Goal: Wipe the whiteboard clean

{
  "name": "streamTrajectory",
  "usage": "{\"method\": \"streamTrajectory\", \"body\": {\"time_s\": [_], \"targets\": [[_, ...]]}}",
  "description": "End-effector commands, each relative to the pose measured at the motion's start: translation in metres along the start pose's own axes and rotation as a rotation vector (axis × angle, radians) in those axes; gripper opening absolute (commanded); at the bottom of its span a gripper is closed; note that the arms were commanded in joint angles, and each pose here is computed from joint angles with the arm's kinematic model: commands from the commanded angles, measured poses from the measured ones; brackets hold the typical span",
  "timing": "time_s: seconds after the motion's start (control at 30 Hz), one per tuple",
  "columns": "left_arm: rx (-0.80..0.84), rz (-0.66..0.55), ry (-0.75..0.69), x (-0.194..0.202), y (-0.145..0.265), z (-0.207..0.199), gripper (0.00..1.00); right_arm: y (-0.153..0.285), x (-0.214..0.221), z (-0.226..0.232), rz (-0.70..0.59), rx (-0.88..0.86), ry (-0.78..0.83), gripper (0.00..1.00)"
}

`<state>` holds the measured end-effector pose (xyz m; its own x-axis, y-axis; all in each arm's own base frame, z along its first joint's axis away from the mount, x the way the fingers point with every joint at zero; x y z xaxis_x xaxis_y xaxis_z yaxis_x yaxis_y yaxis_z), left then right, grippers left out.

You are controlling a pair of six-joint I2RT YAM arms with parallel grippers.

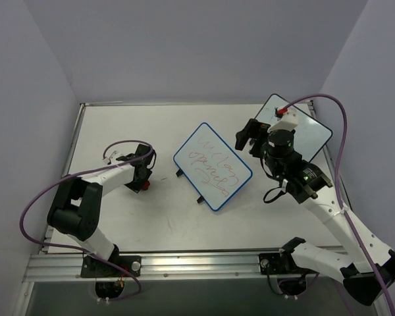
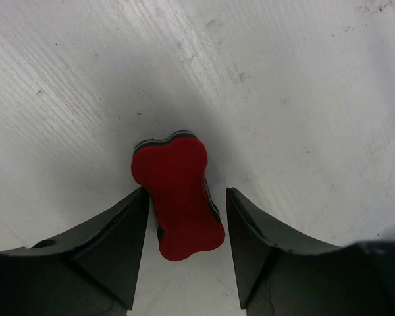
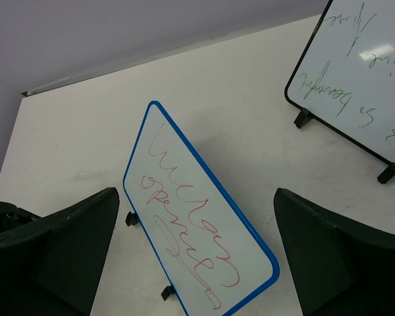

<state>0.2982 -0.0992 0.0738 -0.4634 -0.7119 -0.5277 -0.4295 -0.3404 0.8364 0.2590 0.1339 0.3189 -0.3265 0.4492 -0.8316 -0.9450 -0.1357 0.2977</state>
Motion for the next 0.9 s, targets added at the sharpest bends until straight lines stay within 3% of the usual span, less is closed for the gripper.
{"method": "streamTrajectory", "body": {"time_s": [0.0, 0.4, 0.53, 0.6, 0.67, 0.87], "targets": [[0.016, -0.004, 0.044, -0.005, -0.003, -0.008, 0.57, -0.003, -0.001, 0.001, -0.017, 0.0, -0.008, 1.0], [0.032, -0.024, -0.034, -0.016, 0.002, -0.015, 0.37, -0.006, 0.0, 0.001, -0.017, 0.008, -0.006, 1.0], [0.069, -0.01, -0.094, -0.019, 0.004, -0.019, 0.15, -0.007, 0.001, 0.001, -0.016, 0.009, -0.008, 1.0], [0.1, -0.015, -0.104, -0.023, 0.008, -0.022, 0.09, -0.007, 0.001, 0.0, -0.014, 0.012, -0.009, 1.0], [0.187, -0.021, -0.132, -0.029, 0.015, -0.031, 0.03, -0.007, 0.002, 0.0, -0.013, 0.011, -0.008, 1.0], [0.554, -0.013, -0.216, -0.045, 0.046, -0.055, 0.02, -0.007, 0.002, -0.002, -0.017, 0.018, -0.01, 1.0]]}}
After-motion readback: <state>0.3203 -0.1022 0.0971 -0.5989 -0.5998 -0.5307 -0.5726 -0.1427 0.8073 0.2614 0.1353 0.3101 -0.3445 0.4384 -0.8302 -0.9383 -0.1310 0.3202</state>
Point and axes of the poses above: each gripper's point midway between its finger pads, its own y axis back along the fingers, its own z axis along the line the jaws close on, x = y × z, the point moved 6 cm from there along y, back along the fingers, and after that the axes turned 7 degrees about -y, right-handed, at the moved point
